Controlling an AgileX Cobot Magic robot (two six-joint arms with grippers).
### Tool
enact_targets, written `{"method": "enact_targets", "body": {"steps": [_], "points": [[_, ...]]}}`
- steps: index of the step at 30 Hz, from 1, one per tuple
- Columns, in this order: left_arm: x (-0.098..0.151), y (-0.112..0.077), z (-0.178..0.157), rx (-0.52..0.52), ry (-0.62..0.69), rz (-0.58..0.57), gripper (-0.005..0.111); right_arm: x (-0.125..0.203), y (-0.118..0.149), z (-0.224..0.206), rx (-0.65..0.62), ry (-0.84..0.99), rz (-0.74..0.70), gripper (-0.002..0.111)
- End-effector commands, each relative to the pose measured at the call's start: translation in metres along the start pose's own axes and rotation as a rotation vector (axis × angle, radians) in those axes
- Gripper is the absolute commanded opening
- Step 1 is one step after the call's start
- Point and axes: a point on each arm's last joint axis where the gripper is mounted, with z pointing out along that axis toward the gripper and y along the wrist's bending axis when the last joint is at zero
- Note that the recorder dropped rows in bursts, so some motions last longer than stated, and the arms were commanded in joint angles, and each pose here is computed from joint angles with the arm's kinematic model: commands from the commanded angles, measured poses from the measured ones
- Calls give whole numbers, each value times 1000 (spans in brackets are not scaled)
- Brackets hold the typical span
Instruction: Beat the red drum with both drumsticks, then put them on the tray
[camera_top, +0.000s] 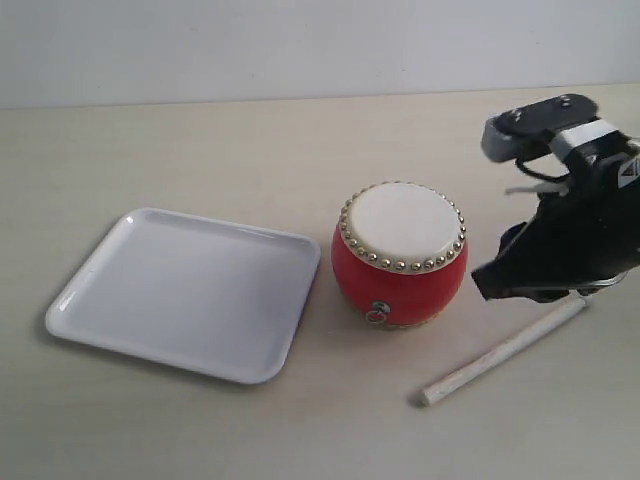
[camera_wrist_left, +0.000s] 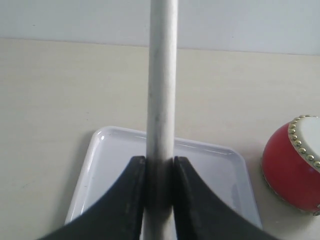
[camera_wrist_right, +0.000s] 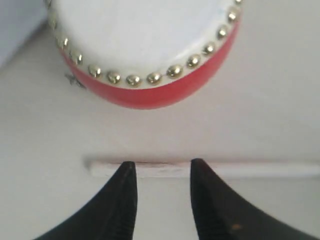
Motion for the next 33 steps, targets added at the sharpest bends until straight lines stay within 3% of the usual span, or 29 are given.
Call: {"method": "enact_targets", "body": {"steps": [1,6,10,18,24,33], "points": [[-1,0,0,-6,-17,9,0,2,7,-5,-67,0,486,35],[0,0,0,-5,-14,9,0,6,6,-1,-26,70,999,38],[0,0,0,-1,-7,9,0,14,5,0,48,144,1199,45],[1,-1,0,3,0,0,0,14,23,11,231,18,1452,53],[2,-5,0,32,7,14,0,18,38,39,356,15,1467,57],[2,-5,0,35,13,14,0,15,41,72,369,13,1399,56]]}}
